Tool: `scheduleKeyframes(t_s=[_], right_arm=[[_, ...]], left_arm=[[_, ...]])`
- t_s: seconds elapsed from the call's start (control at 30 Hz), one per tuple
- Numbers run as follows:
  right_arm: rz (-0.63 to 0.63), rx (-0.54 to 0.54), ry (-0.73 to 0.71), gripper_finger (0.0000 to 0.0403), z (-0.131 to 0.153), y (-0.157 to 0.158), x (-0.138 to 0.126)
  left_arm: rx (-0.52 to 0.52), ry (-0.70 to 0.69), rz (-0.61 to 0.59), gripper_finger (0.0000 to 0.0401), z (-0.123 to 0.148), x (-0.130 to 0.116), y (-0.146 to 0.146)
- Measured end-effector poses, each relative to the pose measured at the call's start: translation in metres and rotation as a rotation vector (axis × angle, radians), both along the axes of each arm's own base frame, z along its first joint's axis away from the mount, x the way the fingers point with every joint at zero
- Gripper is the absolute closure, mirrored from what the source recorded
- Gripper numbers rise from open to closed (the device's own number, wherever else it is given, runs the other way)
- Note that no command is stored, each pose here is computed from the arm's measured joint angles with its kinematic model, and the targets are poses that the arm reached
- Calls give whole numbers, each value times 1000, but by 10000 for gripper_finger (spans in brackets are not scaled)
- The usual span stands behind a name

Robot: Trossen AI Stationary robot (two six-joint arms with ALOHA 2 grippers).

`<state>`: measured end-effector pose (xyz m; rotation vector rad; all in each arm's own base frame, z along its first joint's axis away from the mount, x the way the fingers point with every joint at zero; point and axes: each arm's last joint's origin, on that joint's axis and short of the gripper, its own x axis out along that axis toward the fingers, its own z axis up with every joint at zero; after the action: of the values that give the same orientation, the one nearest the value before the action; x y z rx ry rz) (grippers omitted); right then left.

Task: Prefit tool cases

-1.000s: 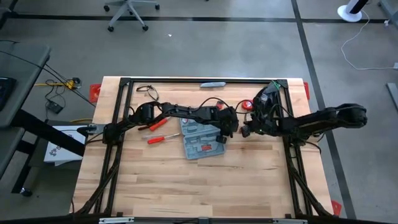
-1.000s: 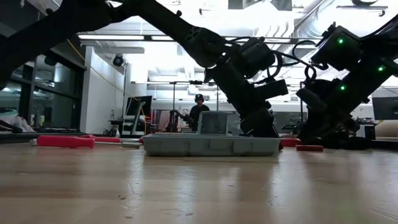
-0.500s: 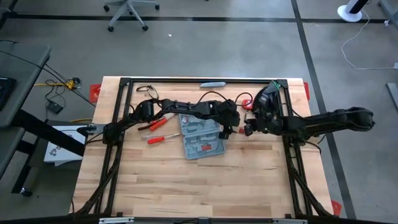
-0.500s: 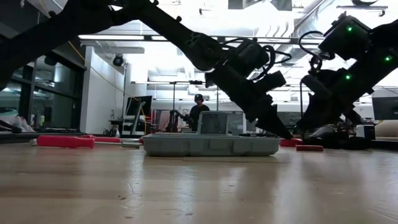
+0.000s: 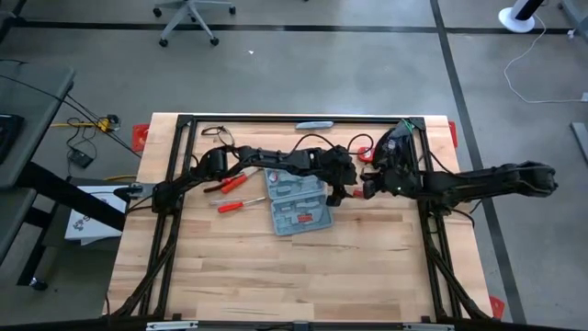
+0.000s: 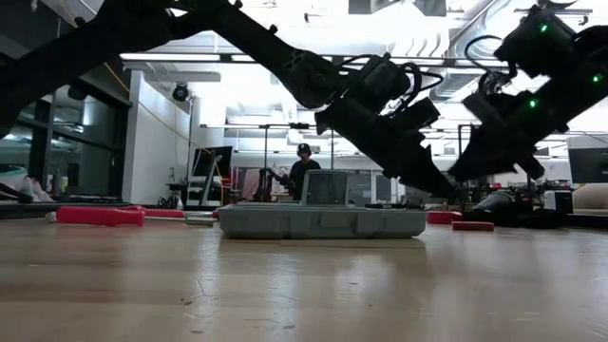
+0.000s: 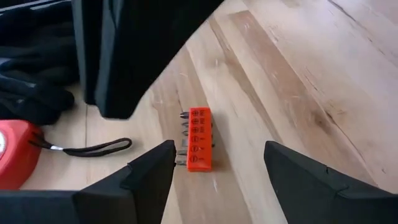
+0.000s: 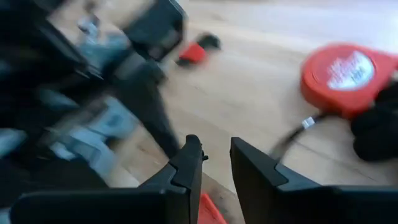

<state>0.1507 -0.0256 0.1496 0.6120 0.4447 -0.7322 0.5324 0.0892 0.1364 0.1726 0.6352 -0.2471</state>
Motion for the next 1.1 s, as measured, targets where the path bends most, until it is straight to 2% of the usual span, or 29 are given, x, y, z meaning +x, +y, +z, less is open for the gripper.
scheduleKeyframes(t_s=[0.27,0.47,0.63,0.77,0.87,1.0,1.1], right_arm=[[132,-159,-303,324,42,2,-3],[204,-185,-440,324,58,4,-10],[203,-191,-471,324,62,5,-12],[199,-180,-481,324,62,5,-12],[218,-165,-484,324,62,5,-12],[217,-147,-432,324,57,5,-13],[205,-116,-340,324,47,5,-15]], left_arm=[[-8,10,14,160,-8,2,-3],[-22,-4,21,160,-5,3,-7],[-5,-29,-5,160,9,10,-17],[56,-38,-29,160,23,15,-26],[74,-46,-23,160,28,16,-23],[55,-1,10,160,21,12,-11],[39,58,35,160,10,9,0]])
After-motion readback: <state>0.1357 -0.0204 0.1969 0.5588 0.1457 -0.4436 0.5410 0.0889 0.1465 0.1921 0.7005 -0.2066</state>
